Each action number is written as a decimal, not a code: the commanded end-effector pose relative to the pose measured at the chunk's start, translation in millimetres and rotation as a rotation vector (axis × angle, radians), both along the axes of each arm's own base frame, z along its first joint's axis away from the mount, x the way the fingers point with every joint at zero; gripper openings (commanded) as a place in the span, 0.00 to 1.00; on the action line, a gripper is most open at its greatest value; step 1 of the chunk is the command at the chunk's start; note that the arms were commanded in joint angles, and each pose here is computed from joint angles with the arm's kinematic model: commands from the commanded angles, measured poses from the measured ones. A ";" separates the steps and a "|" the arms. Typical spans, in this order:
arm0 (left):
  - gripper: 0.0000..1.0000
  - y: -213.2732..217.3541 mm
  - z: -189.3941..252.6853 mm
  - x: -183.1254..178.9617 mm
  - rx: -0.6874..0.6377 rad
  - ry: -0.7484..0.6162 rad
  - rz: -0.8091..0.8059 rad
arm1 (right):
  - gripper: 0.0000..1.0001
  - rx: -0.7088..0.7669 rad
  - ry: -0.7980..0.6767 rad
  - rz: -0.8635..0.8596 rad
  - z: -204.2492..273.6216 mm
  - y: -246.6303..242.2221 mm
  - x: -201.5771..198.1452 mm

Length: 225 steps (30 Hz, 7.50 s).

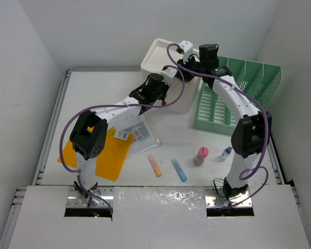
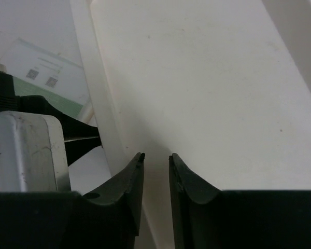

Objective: Organize the desk

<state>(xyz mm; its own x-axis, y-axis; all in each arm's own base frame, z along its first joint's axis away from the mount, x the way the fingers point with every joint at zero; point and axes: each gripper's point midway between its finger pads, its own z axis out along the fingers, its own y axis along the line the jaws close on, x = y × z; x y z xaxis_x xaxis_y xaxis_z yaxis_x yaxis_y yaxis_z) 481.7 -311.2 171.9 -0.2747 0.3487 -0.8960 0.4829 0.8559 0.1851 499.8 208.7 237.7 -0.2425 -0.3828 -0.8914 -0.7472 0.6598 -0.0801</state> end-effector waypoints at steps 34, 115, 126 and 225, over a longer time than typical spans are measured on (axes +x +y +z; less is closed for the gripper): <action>0.41 -16.4 75.8 19.5 -0.208 -0.117 0.027 | 0.56 0.035 0.069 -0.931 -3.3 -114.1 48.2; 1.00 91.7 119.8 -229.2 0.124 0.135 -0.471 | 0.49 0.086 0.235 -0.535 13.5 -108.2 -201.3; 1.00 73.7 101.4 -234.2 0.064 0.189 -0.532 | 0.97 0.130 0.390 -0.422 -58.2 -102.9 -301.5; 1.00 0.9 209.8 -43.1 0.722 -0.719 -0.275 | 0.99 0.191 -0.011 -0.560 86.0 -95.9 -227.4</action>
<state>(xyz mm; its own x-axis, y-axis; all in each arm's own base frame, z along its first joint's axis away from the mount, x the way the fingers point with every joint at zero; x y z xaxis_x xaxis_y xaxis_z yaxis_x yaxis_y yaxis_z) 436.5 -319.2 286.7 0.3998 0.8843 -0.2413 0.3746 0.0827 0.9235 262.3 108.7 306.3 -0.3939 -0.0361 -0.9184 -0.2726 0.9589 0.0793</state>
